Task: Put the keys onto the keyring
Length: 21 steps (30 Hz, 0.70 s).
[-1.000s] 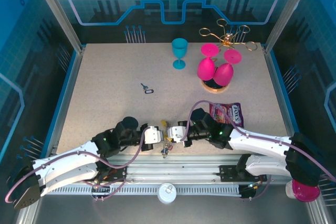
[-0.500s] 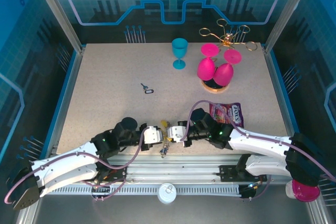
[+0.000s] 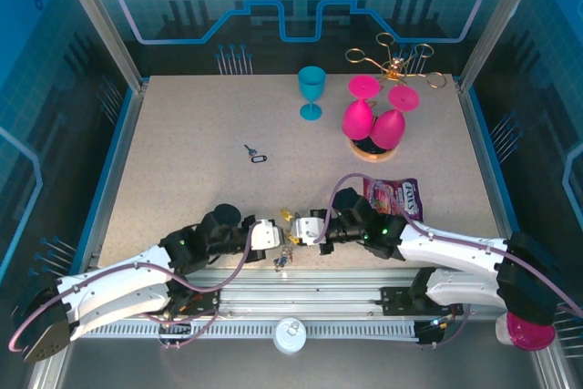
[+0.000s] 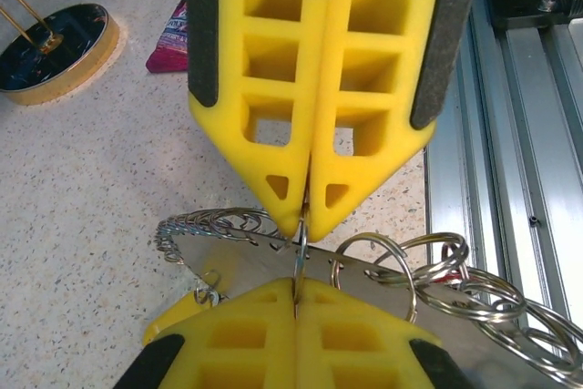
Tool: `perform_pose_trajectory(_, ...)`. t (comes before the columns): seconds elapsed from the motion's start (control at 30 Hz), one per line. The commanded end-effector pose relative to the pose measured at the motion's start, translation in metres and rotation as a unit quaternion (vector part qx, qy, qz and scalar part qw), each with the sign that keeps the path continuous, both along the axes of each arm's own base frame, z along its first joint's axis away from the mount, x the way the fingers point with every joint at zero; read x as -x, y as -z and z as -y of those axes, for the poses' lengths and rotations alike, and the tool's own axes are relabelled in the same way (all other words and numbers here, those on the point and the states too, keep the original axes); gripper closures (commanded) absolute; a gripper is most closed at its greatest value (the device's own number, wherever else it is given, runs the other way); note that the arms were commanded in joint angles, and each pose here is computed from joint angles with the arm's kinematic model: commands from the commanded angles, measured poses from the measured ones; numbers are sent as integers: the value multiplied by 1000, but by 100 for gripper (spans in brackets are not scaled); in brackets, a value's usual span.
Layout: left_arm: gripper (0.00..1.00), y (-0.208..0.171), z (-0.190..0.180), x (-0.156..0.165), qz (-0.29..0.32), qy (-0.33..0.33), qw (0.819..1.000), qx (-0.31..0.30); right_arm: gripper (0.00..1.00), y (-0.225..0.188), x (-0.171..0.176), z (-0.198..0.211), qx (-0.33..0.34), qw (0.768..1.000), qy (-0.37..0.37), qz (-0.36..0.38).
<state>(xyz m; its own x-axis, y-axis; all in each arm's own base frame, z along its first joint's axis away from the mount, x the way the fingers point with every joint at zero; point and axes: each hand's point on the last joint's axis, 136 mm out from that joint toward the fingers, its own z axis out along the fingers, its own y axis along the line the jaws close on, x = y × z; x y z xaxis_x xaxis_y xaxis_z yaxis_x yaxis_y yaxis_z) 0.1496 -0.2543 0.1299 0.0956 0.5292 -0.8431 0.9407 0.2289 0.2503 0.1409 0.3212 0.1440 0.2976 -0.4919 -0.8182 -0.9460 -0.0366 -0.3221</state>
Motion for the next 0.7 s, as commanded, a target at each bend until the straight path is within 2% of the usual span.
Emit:
perform_pose_trajectory(0.0, 98, -10, 6, 0, 16, 11, 1000, 23, 100, -8, 5, -5, -22, 1000, -15, -11)
perform_pose_trajectory(0.2, 100, -14, 8, 1, 21, 15, 999, 39, 100, -9, 4, -9, -28, 999, -15, -16)
perform_pose_trajectory(0.3, 100, -14, 9, 2, 22, 17, 999, 40, 90, -9, 3, -10, -32, 999, -13, -17)
perform_pose_trajectory(0.5, 100, -17, 10, 2, 31, 23, 998, 45, 90, -7, 3, -12, -32, 999, -14, -19)
perform_pose_trajectory(0.67, 100, -19, 11, 3, 37, 28, 998, 49, 85, -5, 3, -12, -30, 999, -15, -22)
